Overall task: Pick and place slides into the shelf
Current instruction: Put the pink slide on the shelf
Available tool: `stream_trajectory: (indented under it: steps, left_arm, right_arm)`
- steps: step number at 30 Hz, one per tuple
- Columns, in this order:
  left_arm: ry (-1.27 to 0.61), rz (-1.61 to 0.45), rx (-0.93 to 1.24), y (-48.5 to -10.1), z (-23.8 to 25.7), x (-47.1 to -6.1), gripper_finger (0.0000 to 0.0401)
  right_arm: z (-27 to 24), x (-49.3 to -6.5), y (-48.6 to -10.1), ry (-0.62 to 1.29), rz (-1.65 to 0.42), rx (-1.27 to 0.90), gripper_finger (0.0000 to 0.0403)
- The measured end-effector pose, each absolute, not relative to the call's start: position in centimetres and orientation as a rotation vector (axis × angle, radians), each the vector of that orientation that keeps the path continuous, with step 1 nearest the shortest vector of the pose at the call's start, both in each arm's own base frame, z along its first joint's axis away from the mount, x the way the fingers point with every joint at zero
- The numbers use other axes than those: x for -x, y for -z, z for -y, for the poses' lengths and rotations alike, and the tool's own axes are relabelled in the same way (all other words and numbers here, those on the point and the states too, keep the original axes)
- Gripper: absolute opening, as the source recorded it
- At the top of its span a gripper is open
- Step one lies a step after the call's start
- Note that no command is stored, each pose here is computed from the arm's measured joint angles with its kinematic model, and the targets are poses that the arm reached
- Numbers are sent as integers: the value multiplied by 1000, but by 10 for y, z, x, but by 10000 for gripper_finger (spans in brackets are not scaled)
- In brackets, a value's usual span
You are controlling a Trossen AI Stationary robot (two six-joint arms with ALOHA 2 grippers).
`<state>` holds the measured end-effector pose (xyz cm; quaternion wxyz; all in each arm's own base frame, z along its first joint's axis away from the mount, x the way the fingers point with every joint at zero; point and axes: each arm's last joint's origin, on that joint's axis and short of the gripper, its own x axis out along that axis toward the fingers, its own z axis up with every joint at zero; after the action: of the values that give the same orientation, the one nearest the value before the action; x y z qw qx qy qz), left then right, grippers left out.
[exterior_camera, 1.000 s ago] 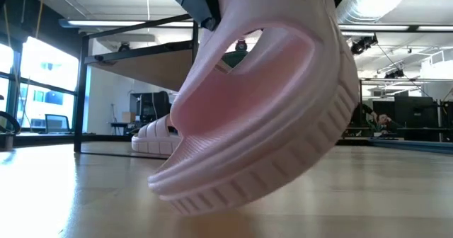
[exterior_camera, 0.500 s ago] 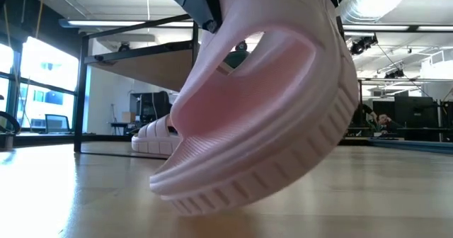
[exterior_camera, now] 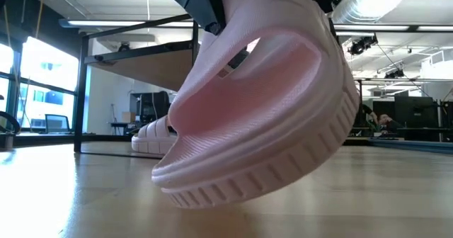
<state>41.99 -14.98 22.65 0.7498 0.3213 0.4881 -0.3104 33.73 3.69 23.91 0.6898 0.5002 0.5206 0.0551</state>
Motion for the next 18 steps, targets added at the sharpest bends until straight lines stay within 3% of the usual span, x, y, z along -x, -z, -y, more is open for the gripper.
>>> stream_trajectory:
  steps: [10,18]
  left_arm:
    - [679,-1066,-705,-227,153,-419,1]
    - [680,-1066,-707,-227,153,-419,43]
  right_arm:
    - [-39,-340,-240,-118,-1109,-1066,35]
    - [-38,-340,-240,-115,-1097,-1035,28]
